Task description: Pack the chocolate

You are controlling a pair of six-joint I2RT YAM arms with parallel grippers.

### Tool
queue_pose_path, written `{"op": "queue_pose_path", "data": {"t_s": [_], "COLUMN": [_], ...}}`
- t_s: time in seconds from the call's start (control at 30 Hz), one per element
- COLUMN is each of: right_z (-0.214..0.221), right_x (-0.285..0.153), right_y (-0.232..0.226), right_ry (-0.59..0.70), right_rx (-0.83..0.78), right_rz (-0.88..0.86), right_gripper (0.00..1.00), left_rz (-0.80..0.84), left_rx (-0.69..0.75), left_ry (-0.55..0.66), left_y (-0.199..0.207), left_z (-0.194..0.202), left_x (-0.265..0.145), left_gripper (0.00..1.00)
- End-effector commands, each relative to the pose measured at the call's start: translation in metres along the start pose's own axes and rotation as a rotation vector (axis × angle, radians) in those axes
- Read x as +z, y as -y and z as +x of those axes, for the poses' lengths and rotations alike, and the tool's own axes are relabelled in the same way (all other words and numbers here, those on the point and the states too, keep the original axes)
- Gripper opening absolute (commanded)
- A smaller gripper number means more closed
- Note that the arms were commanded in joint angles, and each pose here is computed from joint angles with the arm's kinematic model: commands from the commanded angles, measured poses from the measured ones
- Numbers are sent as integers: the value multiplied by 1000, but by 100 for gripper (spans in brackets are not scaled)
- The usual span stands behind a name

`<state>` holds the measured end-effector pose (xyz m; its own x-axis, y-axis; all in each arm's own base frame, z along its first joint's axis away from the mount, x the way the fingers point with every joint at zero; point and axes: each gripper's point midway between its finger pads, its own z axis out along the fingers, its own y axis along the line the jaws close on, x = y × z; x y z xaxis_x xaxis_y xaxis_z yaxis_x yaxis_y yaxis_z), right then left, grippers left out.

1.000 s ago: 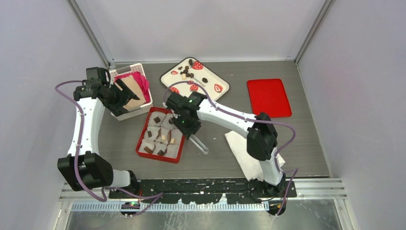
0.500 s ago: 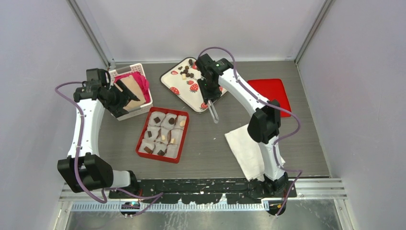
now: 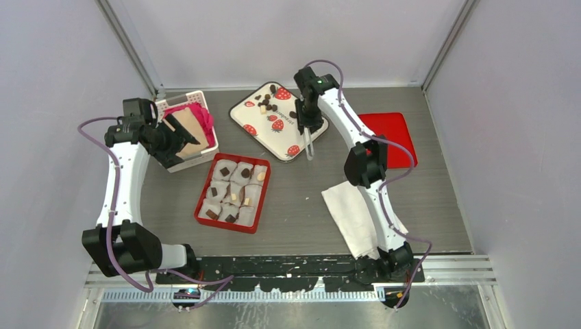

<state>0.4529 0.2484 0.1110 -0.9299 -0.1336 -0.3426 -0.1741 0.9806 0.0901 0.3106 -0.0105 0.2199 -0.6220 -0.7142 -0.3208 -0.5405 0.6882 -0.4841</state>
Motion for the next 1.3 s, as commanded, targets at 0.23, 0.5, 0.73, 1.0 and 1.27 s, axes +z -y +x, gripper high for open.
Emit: {"op": "queue_pose_path", "data": {"t_s": [0.23, 0.5, 0.73, 1.0, 1.27], "right_z": [-49, -63, -54, -46, -38], "right_x": [7, 30, 47, 55, 60], "right_y": [-19, -27, -13, -4, -8], "right_ry": [161, 204, 180, 160, 137], "right_rx": [-26, -19, -53, -86, -113], "right_rz": [-104, -127, -26, 41, 45], "right_gripper": [46, 47, 48, 48, 50], "left_rz": [2, -9, -30, -26, -24], "left_rx": [3, -3, -4, -6, -1], "left_ry": [58, 59, 68, 73, 69], "left_y": [2, 0, -5, -3, -3], "left_z": [-13, -14, -14, -15, -13], "left_x": [-7, -6, -8, -10, -11], "left_gripper": [73, 73, 73, 73, 73]}}
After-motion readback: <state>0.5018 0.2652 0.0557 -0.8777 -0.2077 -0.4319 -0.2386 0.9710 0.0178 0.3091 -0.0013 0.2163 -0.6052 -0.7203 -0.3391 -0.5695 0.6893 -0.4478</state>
